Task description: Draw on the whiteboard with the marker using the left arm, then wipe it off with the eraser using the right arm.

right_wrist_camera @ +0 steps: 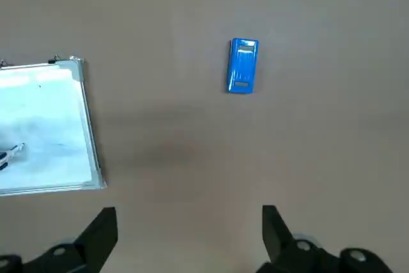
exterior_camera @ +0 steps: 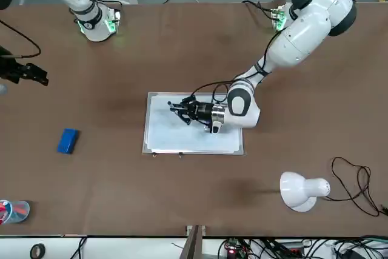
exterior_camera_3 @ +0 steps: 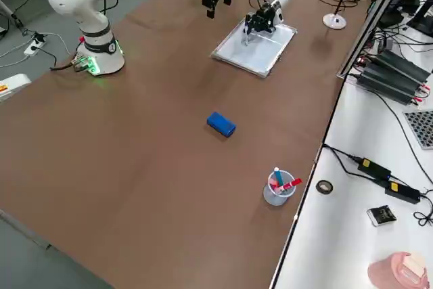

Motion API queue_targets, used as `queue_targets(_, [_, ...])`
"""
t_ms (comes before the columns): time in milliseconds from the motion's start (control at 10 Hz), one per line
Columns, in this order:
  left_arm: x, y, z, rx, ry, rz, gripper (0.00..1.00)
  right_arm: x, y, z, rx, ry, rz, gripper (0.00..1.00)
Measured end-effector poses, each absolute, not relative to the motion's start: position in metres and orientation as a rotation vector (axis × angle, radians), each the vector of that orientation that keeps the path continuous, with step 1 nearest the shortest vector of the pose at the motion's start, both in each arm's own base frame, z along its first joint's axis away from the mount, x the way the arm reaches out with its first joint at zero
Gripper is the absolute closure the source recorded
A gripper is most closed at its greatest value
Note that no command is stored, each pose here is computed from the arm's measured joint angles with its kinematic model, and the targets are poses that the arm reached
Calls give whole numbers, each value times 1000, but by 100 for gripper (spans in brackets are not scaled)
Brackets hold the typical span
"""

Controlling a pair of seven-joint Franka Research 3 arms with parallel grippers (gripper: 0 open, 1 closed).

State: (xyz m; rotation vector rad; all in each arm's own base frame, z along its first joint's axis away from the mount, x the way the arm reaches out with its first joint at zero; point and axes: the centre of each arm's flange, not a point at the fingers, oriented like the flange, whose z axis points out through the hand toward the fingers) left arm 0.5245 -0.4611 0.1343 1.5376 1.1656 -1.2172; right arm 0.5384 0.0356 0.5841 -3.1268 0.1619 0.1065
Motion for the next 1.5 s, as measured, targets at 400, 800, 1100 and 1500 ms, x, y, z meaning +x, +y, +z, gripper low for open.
queue_targets(400, [525, -460, 130, 1541, 1156, -1210, 82, 538, 36, 584, -3127, 161, 109, 0])
queue_targets(800, [530, -456, 130, 1544, 1148, -1190, 82, 538, 36, 584, -3127, 161, 110, 0])
queue_targets(1100, [541, -446, 131, 1535, 1157, -1169, 82, 538, 36, 584, -3127, 150, 111, 0])
queue_targets(1500, [547, -440, 132, 1530, 1162, -1158, 82, 537, 35, 583, -3128, 133, 120, 0])
